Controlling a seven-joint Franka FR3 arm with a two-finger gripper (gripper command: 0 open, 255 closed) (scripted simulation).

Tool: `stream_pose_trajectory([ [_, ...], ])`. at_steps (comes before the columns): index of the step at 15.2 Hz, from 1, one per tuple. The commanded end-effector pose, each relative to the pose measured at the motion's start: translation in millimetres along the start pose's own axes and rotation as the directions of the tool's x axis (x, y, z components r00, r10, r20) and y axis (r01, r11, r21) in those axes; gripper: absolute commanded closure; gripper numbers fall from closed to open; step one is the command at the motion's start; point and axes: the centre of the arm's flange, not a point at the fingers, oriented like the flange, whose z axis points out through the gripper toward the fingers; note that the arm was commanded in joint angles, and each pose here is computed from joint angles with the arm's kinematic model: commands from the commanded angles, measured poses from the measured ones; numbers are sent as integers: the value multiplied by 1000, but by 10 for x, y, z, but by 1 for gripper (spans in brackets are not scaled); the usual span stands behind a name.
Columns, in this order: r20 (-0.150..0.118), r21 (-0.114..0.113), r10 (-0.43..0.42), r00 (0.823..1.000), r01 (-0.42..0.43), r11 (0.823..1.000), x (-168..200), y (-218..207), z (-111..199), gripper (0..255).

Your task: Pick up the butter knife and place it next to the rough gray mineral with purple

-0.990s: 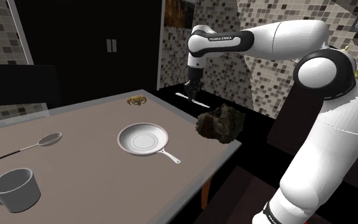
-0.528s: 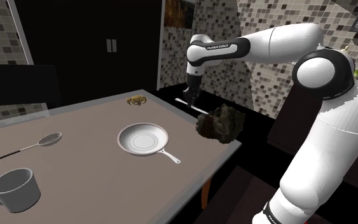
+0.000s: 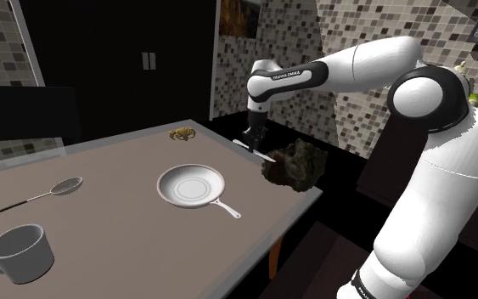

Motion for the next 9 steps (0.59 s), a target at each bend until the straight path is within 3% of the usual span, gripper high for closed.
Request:
stream_pose_trajectory([
  [1, 0, 0, 0, 1000, 0, 1000, 11, 3, 97, 255],
  [9, 0, 0, 0, 1000, 0, 1000, 49, 21, 518, 255],
])
